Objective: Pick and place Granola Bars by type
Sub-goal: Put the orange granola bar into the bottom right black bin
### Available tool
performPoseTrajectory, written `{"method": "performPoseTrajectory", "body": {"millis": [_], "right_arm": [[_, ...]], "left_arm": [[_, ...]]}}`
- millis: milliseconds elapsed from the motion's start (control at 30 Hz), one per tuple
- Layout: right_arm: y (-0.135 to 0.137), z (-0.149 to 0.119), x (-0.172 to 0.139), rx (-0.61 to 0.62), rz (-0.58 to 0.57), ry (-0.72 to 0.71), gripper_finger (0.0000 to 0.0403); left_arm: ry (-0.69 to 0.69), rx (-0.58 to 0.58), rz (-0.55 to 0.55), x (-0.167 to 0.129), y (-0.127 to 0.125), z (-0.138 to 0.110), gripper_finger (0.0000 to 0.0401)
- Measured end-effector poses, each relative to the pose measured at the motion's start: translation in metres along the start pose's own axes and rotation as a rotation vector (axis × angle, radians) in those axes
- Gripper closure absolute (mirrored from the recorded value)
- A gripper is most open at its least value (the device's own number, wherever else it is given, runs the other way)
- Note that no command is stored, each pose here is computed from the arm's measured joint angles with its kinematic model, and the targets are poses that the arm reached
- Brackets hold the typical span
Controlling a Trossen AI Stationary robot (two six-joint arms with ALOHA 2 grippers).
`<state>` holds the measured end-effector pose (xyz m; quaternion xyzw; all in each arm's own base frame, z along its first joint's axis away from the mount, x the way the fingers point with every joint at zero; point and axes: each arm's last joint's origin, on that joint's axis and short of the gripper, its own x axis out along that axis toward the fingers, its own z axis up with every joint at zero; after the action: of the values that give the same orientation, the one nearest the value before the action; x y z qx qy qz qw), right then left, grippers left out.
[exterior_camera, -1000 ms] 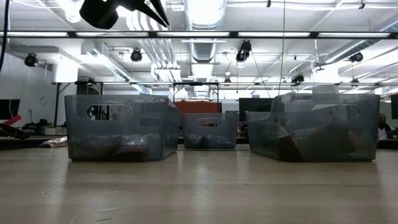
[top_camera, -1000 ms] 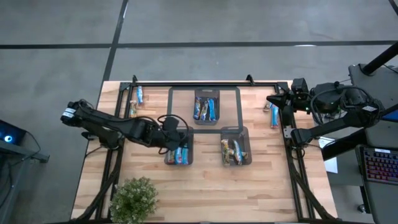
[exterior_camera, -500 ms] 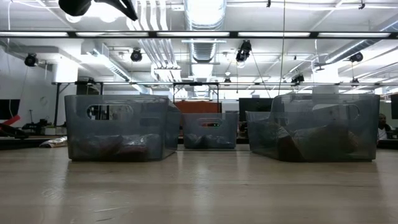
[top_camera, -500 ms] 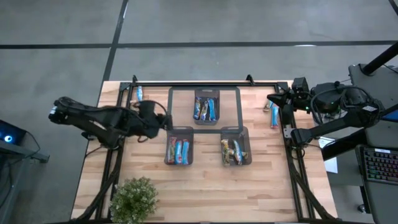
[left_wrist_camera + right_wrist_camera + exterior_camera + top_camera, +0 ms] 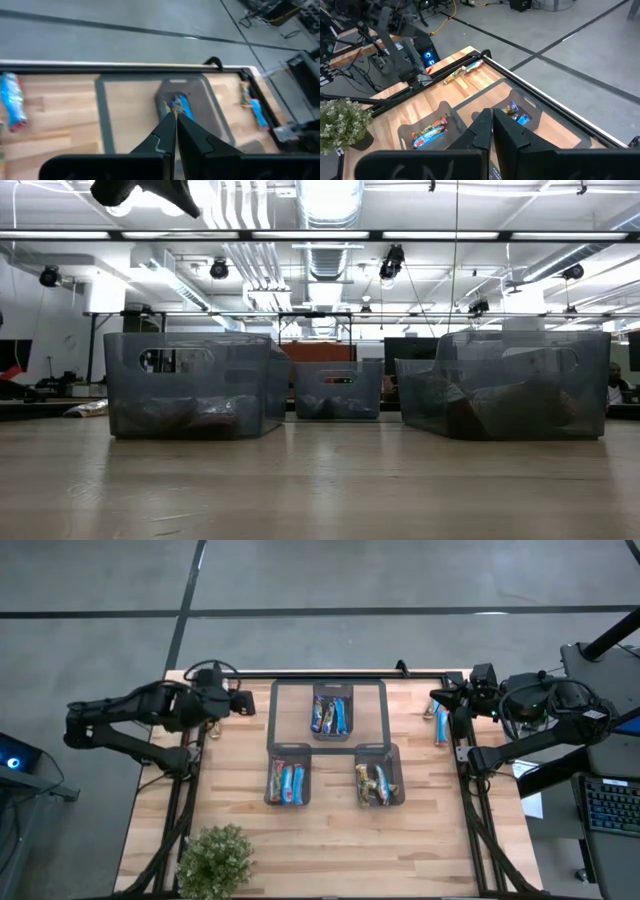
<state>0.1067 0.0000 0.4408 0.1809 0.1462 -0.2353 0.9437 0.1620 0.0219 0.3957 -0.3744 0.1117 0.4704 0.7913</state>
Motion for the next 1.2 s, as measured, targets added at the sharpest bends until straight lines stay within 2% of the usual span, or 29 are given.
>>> {"method": "performPoseTrajectory", "body": {"millis": [267,433,633,1000,1200], "right_arm": [[0.000,0.000,0.000,0.015,-0.003,-0.001,0.0394],[-0.003,0.001,-0.001,0.111,-0.090,-0.050,0.0394],[-0.003,0.003,-0.001,0.123,-0.110,-0.068,0.0394],[-0.003,0.032,-0.003,0.195,-0.174,-0.143,0.0394],[-0.004,0.047,0.006,0.167,-0.179,-0.121,0.0394]], "left_arm": [[-0.026,0.052,0.056,0.004,0.010,0.012,0.0401],[-0.019,0.098,0.072,0.007,0.012,0.016,0.0401],[-0.012,0.188,0.083,0.008,0.016,0.019,0.0401],[0.009,0.277,0.080,0.010,0.017,0.021,0.0401],[0.018,0.313,0.073,0.010,0.017,0.021,0.0401]]}}
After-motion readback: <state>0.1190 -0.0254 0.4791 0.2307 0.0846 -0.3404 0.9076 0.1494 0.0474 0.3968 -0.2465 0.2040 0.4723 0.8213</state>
